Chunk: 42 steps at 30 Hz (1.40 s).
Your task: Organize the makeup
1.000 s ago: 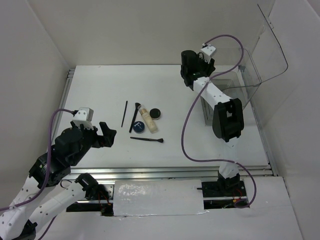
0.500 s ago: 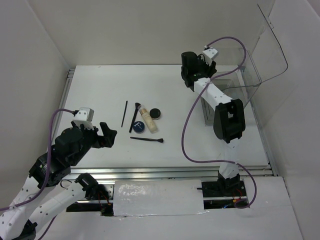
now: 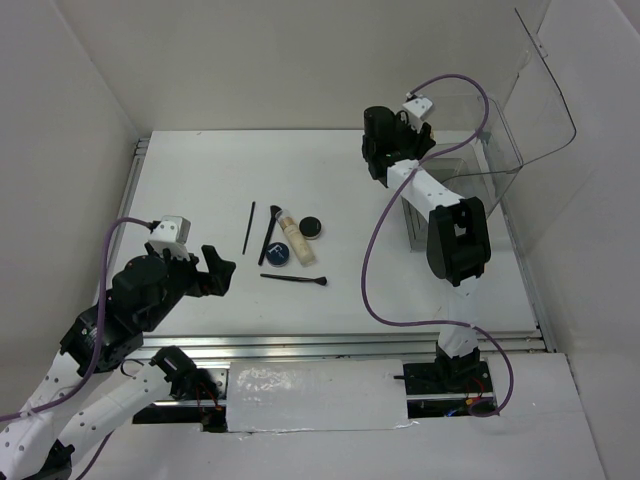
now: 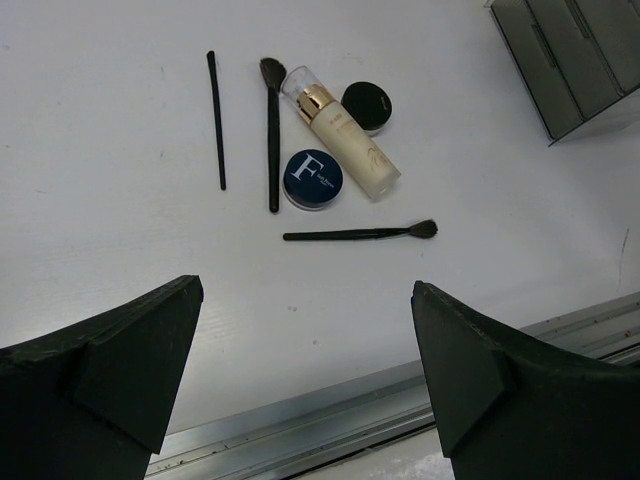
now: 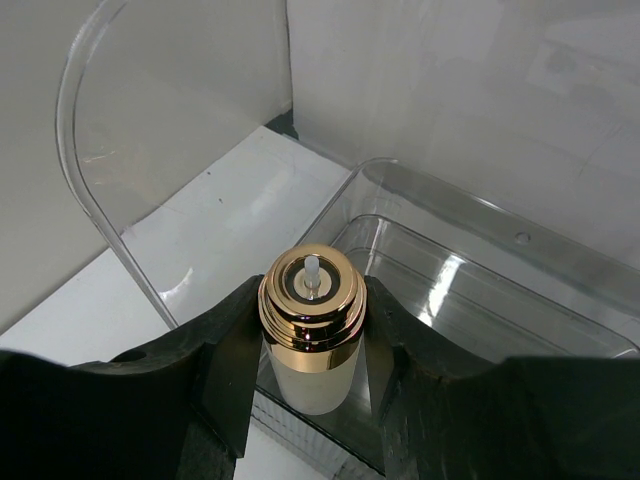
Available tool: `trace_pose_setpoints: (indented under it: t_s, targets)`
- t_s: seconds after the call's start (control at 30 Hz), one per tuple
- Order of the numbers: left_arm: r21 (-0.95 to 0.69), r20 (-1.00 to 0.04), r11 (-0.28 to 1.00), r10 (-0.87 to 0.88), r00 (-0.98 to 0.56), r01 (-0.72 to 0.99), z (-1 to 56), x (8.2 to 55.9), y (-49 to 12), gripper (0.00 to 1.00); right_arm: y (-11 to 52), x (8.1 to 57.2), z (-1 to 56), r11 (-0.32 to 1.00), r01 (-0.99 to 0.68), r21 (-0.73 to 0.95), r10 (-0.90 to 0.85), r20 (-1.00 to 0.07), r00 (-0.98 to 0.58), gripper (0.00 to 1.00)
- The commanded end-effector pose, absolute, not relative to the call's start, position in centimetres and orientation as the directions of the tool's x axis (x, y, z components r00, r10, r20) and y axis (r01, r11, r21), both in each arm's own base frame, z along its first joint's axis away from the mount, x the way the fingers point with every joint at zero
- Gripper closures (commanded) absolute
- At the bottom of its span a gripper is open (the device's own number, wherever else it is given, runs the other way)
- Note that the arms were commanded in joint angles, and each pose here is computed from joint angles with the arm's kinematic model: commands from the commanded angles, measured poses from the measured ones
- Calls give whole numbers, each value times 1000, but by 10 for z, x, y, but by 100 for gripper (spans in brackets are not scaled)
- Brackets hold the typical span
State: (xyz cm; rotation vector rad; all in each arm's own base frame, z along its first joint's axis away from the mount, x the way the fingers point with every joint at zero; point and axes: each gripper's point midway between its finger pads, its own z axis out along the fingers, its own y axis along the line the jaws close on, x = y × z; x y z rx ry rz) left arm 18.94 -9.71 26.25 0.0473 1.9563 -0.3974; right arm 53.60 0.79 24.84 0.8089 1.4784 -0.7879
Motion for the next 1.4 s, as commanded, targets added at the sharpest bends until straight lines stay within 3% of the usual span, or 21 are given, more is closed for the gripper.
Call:
trace_pose_setpoints:
  t_s: [0.0,0.2,0.43,0.73,0.83,0.9,0.97,1.37]
  targets:
    - [-255,-912,936,-150,-381,241,271,193,-102,1,1,530,260,503,862,62,77,-997,26,100]
    - [-255,-912,936,-149,-381,244,271,193,-102,1,3,538,248,507,860,58,94,-996,12,96]
    - [-254,-912,935,-146,-384,249,271,193,-103,1,2,539,237,508,860,52,96,-995,4,81]
    - [-257,-914,933,-150,-376,253,272,192,-103,0,0,541,216,508,861,17,96,-995,-37,79]
    - [-256,-915,932,-148,-376,256,272,192,-103,1,-2,541,212,501,865,12,95,-995,-41,69]
    - [-255,-914,933,-147,-378,254,271,192,-103,1,-1,541,212,509,860,22,102,-994,-35,56]
    - [-255,-915,933,-146,-377,256,272,192,-103,1,-1,541,212,510,860,22,103,-994,-36,35]
    - [-253,-910,937,-145,-388,242,269,194,-103,1,9,537,253,544,836,71,118,-993,8,9]
